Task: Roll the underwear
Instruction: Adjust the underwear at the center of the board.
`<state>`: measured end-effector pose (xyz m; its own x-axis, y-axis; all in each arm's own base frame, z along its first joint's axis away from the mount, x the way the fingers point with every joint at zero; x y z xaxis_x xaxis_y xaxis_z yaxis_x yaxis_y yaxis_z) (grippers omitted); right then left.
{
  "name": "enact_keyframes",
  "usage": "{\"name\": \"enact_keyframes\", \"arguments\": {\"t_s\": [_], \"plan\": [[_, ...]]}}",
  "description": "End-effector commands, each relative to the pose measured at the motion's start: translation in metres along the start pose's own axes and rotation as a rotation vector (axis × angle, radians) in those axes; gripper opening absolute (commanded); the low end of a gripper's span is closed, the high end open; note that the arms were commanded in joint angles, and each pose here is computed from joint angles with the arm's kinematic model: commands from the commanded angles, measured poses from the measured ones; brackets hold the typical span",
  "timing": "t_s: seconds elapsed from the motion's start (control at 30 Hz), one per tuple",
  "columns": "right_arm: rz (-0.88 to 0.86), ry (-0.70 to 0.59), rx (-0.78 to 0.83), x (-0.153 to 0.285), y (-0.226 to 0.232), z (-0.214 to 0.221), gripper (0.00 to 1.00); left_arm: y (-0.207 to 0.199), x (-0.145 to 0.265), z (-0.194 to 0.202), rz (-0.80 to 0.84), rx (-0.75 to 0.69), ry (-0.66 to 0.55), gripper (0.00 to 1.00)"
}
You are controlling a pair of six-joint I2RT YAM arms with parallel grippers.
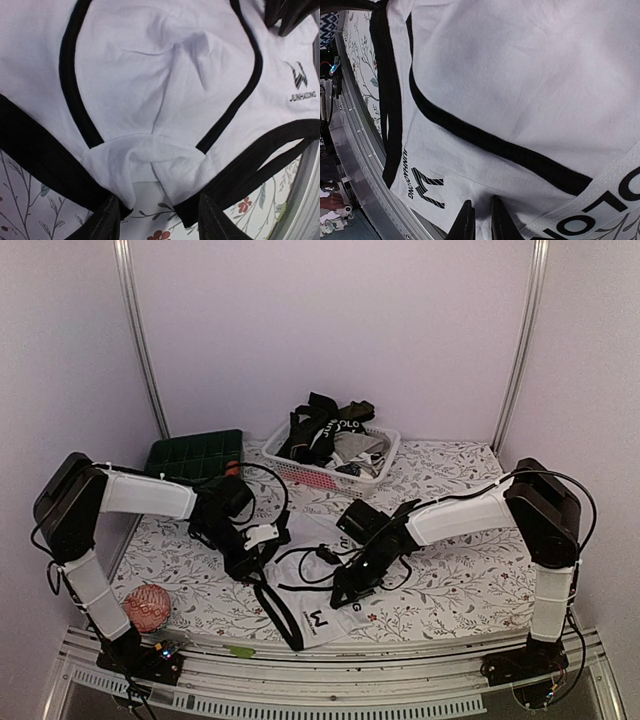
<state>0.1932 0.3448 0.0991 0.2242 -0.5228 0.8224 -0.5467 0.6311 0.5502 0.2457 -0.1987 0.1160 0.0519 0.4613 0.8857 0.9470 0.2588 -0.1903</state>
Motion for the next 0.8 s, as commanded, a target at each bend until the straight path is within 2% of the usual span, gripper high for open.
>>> {"name": "enact_keyframes", "arguments": {"t_s": [0.0, 0.1, 0.2, 0.3, 0.37, 0.43, 0.5, 0.57, 0.67, 0.77], "plan": [[0.03, 0.054, -0.024, -0.015, -0.007, 0.005, 0.14, 0.013, -0.022, 0.007, -0.092, 0.017, 0.091, 0.48], [0.025, 0.047, -0.032, -0.016, -0.005, 0.001, 0.16, 0.032, -0.025, 0.008, -0.15, 0.039, 0.122, 0.3], [0.008, 0.043, -0.026, -0.016, -0.001, -0.006, 0.18, 0.053, -0.026, 0.008, -0.194, 0.036, 0.16, 0.19], [-0.016, 0.035, -0.009, -0.01, 0.006, -0.011, 0.25, 0.069, -0.026, 0.014, -0.214, 0.014, 0.199, 0.13], [-0.019, 0.018, -0.002, -0.002, 0.009, -0.012, 0.28, 0.075, -0.02, 0.015, -0.217, 0.004, 0.199, 0.12], [-0.026, -0.016, -0.003, 0.014, 0.009, -0.012, 0.3, 0.073, -0.008, 0.012, -0.143, -0.013, 0.148, 0.16], [-0.035, -0.08, -0.012, 0.035, 0.006, -0.015, 0.32, 0.065, 0.013, 0.003, -0.036, -0.036, 0.04, 0.23], [-0.046, -0.17, -0.02, 0.059, 0.001, -0.021, 0.33, 0.054, 0.032, -0.007, 0.051, -0.067, -0.053, 0.35], [-0.041, -0.334, -0.052, 0.095, -0.015, -0.041, 0.35, 0.055, 0.046, -0.021, 0.05, -0.081, -0.127, 0.51], [0.013, -0.419, -0.094, 0.113, -0.033, -0.058, 0.35, 0.064, 0.045, -0.033, 0.034, -0.071, -0.162, 0.55]]}}
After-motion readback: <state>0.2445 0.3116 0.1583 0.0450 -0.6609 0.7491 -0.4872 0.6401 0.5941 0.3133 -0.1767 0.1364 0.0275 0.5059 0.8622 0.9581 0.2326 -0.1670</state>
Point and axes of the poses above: each gripper's point midway between its finger pads, its own x axis back along the fingers, its own y axis along the line the jaws close on, z = x × y, the point moved 10 cm from there along x, back along the fingers, and after that the axes turned 2 degrees about -x, right-handed, at the moved point
